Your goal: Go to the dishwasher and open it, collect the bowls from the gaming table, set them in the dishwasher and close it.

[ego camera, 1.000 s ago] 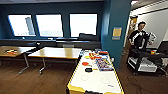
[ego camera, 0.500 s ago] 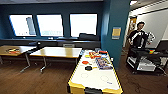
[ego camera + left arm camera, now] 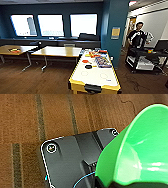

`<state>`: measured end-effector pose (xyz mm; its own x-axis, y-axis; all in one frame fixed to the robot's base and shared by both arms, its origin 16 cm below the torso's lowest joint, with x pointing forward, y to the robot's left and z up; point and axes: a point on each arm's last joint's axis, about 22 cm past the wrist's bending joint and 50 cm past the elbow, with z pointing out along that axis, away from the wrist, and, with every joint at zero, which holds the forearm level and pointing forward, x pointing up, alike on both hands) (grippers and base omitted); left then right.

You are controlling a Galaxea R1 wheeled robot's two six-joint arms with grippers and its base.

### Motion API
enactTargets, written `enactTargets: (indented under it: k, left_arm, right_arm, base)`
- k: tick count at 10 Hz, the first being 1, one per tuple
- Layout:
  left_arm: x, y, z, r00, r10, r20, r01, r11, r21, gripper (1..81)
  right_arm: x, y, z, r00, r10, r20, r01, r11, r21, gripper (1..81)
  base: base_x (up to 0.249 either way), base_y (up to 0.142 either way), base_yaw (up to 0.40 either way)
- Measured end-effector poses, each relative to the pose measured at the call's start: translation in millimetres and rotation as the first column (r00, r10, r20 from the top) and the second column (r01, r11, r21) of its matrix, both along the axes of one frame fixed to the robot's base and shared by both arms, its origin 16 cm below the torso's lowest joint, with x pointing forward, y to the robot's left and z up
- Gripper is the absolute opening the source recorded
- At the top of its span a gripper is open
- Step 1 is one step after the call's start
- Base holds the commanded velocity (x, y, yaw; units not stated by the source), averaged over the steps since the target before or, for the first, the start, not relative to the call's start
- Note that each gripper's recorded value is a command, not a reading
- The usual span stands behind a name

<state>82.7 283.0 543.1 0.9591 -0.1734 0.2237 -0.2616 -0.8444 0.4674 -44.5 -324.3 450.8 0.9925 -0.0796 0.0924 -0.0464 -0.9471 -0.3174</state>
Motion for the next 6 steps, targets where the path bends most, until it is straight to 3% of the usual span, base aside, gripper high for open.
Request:
enactTargets:
  k: [2,6]
  left_arm:
    - [0.2,-3.6,-0.4,1.0,-0.007,0.004,0.007,1.0,-0.004,1.0]
    - [0.8,-7.9,-5.9,1.0,-0.007,0.003,0.007,1.0,0.0,1.0]
  right_arm:
    - [-0.3,11.6,-0.9,1.0,0.007,0.002,-0.007,1.0,0.014,1.0]
    - [-0.5,11.6,-1.0,1.0,0.008,0.001,-0.008,1.0,0.014,1.0]
  base:
    - [-0.105,0.0,0.0]
    - [-0.105,0.0,0.0]
